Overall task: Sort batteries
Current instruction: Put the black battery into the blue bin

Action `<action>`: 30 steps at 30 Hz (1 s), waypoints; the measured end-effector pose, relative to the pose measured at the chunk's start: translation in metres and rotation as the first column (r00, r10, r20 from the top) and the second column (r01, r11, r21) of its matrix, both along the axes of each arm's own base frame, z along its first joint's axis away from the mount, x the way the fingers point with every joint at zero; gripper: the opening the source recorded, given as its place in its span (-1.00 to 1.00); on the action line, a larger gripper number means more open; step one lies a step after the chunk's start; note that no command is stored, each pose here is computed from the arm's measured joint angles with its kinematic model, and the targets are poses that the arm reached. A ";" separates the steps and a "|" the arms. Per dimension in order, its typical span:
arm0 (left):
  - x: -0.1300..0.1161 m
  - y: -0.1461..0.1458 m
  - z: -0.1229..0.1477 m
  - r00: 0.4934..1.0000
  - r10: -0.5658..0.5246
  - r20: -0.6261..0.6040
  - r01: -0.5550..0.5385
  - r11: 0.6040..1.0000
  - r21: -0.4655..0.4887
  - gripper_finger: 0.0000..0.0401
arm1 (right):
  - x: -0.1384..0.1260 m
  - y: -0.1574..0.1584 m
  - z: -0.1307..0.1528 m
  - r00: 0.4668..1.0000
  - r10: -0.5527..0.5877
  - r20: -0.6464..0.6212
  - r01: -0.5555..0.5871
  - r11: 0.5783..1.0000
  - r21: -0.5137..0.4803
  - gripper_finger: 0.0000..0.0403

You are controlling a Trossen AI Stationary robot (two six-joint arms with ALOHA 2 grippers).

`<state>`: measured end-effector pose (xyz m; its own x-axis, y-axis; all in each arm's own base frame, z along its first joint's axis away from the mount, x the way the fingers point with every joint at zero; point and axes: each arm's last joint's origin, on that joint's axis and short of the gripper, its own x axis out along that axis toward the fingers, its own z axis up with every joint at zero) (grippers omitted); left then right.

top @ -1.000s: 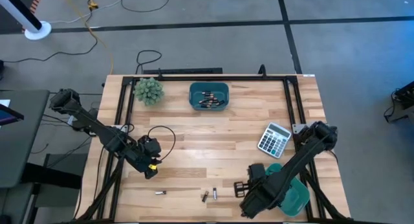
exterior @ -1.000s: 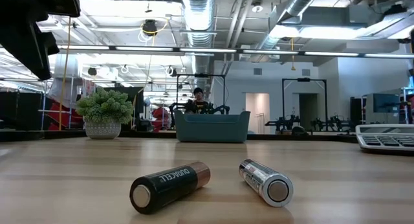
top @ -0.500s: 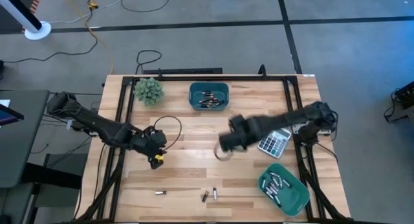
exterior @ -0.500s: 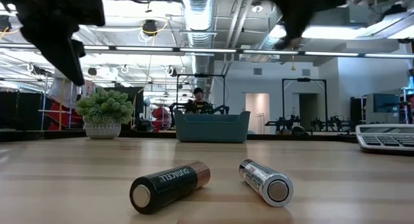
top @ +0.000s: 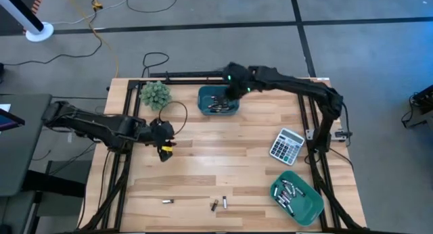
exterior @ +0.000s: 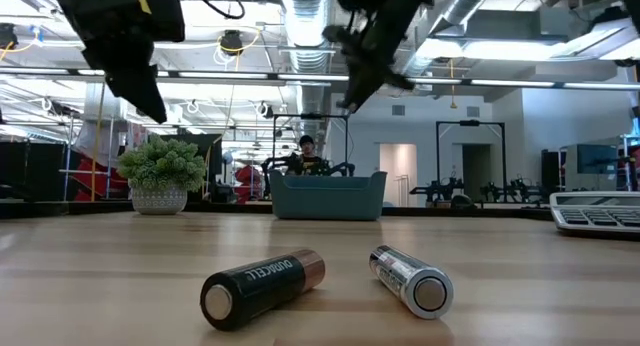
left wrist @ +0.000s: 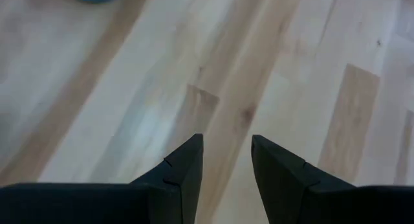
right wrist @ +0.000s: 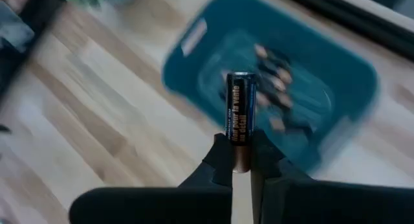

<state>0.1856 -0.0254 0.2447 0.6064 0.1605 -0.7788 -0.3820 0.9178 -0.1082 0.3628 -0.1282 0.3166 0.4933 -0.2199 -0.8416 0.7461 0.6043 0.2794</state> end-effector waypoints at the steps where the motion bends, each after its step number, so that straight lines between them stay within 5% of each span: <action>1: 0.000 0.003 0.001 1.000 0.010 0.004 -0.010 1.000 0.003 -0.37 | 0.001 -0.011 -0.001 0.999 0.013 0.034 -0.013 1.000 0.012 -0.93; 5: -0.001 0.014 0.002 0.998 0.063 0.003 -0.063 0.998 0.008 -0.37 | 0.014 -0.042 -0.022 0.997 0.058 0.047 -0.059 0.998 0.028 -0.93; 19: -0.001 0.038 0.001 0.980 0.197 -0.001 -0.197 0.980 -0.021 -0.37 | 0.066 -0.085 -0.136 0.942 0.242 -0.232 -0.194 0.958 0.213 -0.93; 30: -0.001 0.041 0.001 0.968 0.252 0.007 -0.251 0.967 -0.051 -0.37 | 0.069 -0.096 -0.143 0.935 0.243 -0.259 -0.201 0.963 0.180 -0.71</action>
